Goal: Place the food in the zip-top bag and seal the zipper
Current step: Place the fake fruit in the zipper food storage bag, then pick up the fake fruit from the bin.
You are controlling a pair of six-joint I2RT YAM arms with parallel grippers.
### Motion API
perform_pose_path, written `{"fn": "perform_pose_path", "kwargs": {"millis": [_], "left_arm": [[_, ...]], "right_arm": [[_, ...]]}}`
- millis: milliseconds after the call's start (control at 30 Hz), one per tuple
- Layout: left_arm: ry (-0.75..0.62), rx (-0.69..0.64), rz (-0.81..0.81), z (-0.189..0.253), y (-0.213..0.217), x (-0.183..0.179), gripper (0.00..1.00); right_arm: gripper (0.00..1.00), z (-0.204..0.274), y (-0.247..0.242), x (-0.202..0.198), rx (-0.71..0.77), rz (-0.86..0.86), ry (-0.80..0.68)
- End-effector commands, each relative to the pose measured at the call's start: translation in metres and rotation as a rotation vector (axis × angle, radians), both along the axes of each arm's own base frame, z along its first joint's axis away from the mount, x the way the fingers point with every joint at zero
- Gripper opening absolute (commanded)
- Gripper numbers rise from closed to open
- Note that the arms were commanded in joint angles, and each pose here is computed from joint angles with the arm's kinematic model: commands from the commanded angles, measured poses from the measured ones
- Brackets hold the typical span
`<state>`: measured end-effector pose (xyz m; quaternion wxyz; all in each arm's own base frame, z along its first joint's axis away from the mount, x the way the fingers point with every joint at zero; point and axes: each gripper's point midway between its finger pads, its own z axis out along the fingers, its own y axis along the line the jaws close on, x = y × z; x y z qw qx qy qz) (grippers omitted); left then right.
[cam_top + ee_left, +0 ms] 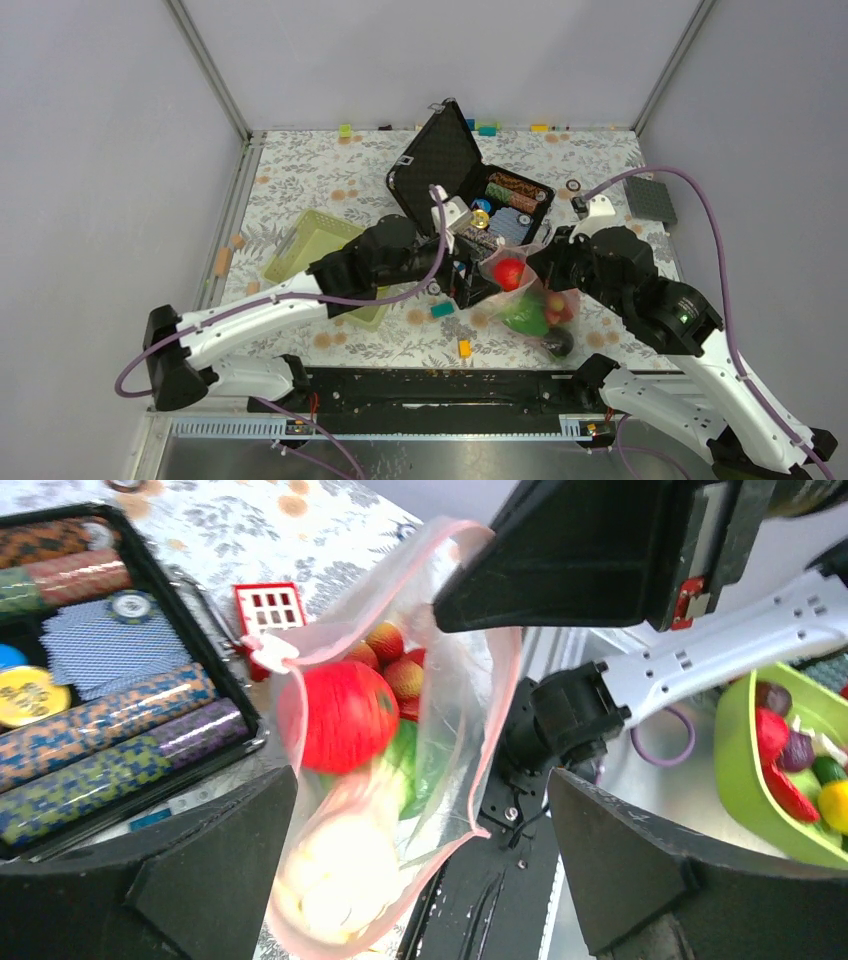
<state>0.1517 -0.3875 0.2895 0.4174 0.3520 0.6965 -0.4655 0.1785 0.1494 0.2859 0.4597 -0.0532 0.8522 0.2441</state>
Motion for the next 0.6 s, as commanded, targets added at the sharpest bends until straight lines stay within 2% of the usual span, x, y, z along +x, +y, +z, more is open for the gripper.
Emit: {"fn": "perform_pose_path", "kwargs": {"millis": [0,267,567], "left_arm": [[-0.005,-0.016,0.211,0.019,0.031,0.021,0.99],[0.035,0.119,0.547,-0.008,0.09,0.055,0.99],[0.244,0.176,0.881,-0.06,0.171,0.101,0.99]], "right_arm": [[0.0,0.047,0.0,0.006,0.131,-0.043,-0.111],[0.0,0.061,-0.005,-0.002,0.192,-0.042,-0.15],[0.0,0.058,-0.015,0.004,0.145,-0.086,-0.177]]}}
